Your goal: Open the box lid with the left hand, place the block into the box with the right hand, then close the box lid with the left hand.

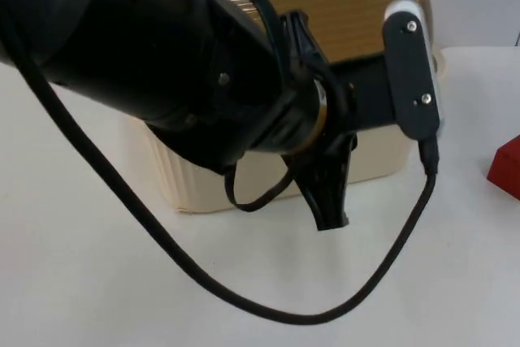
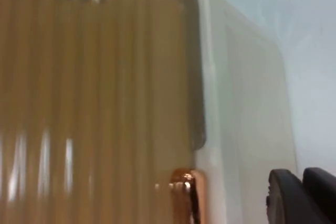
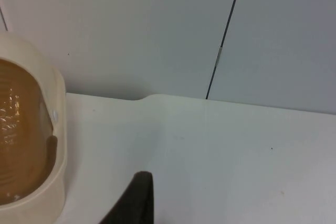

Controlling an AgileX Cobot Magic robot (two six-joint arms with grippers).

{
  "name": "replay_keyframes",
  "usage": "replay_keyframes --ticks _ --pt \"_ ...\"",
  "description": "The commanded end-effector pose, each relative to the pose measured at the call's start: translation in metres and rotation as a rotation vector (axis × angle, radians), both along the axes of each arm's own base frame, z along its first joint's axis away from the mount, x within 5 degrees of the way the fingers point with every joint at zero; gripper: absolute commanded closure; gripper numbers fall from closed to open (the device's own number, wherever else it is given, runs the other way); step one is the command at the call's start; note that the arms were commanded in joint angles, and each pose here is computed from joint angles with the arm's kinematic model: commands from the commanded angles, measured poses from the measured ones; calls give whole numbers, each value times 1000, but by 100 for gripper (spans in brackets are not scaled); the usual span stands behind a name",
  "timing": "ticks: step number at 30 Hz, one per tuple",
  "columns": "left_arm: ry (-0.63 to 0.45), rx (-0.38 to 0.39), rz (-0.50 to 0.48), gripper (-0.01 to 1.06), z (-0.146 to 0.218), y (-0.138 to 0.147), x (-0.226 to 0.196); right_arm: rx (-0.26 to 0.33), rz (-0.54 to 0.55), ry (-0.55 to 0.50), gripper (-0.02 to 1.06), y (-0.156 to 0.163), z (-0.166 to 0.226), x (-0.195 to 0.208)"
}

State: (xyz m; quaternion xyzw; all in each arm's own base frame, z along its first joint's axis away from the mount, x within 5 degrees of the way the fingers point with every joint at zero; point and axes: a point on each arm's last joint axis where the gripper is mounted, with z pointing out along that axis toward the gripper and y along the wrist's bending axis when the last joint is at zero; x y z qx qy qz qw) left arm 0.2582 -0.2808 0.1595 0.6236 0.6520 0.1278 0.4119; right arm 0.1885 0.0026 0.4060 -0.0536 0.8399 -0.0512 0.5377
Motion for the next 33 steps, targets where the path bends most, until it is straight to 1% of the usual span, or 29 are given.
replay_keyframes --ticks 1,4,6,8,11,18,24,27,33 --pt "-25 14 10 97 2 1 3 -5 6 -22 -1 1 4 0" --pt "-69 33 54 97 5 5 6 -5 6 -22 -1 1 4 0" --pt "-92 61 52 99 6 6 8 -5 6 -22 -1 1 4 0" --pt "-88 66 36 105 5 6 7 -5 6 -22 -1 1 4 0" --pt "-74 59 20 105 4 4 6 -5 6 -22 -1 1 4 0" --pt "-75 56 34 105 5 6 7 -5 6 -22 -1 1 4 0" --pt "-88 56 52 105 5 6 18 3 2 -22 -1 1 4 0" --pt "-100 62 39 105 7 3 20 3 2 -22 -1 1 4 0" --pt "-105 100 2 105 3 1 20 3 2 -22 -1 1 4 0"
